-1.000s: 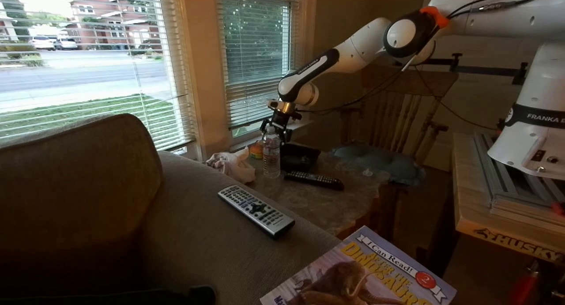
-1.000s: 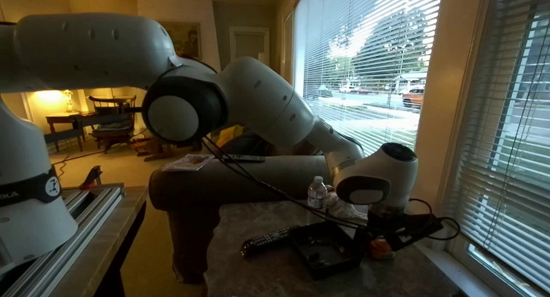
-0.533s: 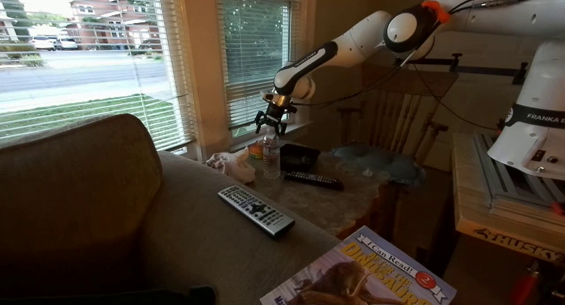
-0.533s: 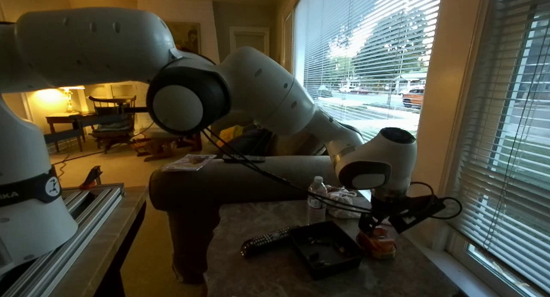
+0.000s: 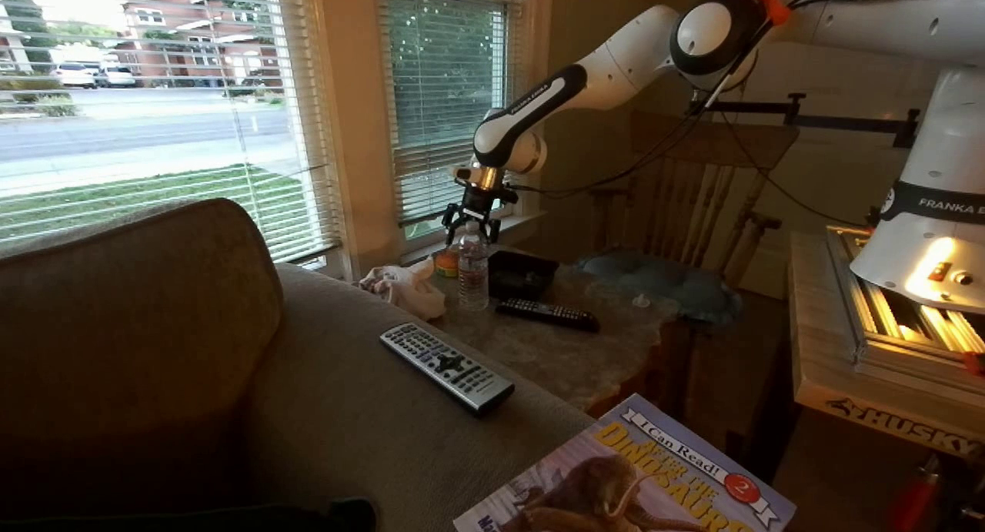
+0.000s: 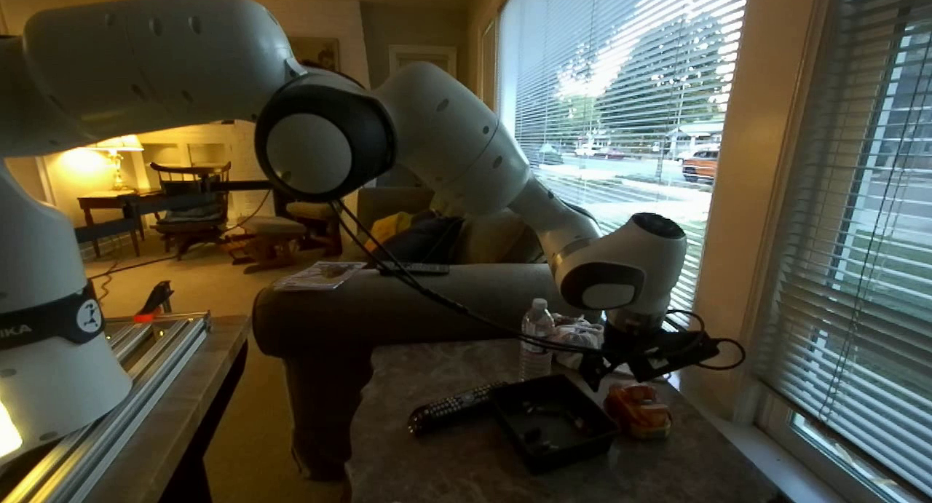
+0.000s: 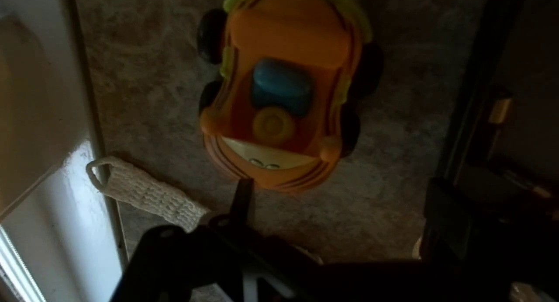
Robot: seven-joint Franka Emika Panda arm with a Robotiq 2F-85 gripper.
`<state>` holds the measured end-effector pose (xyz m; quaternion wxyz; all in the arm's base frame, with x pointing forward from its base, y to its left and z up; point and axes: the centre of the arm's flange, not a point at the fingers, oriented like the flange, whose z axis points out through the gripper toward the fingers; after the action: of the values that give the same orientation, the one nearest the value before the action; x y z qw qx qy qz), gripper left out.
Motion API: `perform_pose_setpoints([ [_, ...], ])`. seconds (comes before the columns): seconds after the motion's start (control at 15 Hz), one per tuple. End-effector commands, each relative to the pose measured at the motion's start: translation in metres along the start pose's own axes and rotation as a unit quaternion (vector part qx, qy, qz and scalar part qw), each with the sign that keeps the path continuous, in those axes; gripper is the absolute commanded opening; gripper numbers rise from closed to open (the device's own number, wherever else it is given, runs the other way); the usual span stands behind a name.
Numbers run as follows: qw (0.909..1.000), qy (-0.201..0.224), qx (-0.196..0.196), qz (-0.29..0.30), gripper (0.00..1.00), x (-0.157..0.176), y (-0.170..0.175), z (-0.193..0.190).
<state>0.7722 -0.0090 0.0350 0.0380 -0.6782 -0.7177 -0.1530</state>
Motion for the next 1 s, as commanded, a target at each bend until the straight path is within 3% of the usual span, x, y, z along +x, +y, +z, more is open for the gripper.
perform_pose_setpoints([
  [0.0, 0.9997, -0.004, 0.008, 0.024, 1.00, 0.014, -0.036, -0.018],
  [0.73, 0.9960, -0.029, 0.052, 0.067, 1.00, 0.019, -0.071, -0.018],
  [0.93, 0.9943, -0.029, 0.065, 0.078, 1.00, 0.007, -0.074, -0.010],
])
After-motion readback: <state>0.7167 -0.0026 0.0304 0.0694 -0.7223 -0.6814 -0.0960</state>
